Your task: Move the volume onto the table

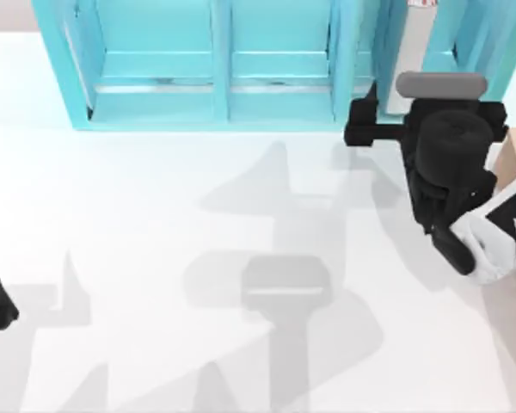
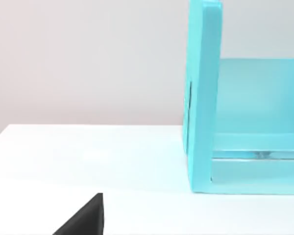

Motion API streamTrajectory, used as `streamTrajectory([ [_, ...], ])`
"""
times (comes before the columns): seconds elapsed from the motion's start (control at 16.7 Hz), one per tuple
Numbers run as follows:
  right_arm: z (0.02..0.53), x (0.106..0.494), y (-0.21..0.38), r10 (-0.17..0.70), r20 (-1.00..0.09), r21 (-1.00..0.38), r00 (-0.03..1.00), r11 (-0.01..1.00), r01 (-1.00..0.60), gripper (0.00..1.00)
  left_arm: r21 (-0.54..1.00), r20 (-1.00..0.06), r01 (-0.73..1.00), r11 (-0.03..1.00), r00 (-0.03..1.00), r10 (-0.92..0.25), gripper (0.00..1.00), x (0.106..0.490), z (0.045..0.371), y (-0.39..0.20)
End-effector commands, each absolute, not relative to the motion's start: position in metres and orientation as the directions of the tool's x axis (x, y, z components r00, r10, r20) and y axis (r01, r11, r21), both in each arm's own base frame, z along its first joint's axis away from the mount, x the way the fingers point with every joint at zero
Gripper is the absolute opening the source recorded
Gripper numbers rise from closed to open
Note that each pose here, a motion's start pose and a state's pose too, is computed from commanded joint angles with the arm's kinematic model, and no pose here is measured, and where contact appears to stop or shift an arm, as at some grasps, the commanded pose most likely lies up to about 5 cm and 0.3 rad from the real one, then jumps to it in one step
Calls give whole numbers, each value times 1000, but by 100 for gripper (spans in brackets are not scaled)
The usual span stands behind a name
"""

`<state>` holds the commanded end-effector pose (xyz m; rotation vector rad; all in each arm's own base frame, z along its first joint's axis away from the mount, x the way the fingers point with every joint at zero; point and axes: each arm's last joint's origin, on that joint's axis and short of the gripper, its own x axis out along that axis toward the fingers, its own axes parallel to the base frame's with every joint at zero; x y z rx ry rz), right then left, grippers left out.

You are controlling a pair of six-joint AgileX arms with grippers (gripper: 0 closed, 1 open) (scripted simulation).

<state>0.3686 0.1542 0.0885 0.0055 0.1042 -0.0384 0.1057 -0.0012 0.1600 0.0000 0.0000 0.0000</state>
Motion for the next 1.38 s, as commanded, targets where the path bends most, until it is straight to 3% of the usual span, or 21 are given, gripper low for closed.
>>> streamTrajectory([
  [0.48,82,446,152,-37,-100,4,994,999,38,100,0,0,0,1000,1000,0,100,106,160,-1],
  [0.78,81,452,151,-38,-102,4,994,999,38,100,0,0,0,1000,1000,0,100,106,160,-1],
  [1.38,81,452,151,-38,-102,4,994,999,38,25,0,0,0,1000,1000,0,100,106,160,-1],
])
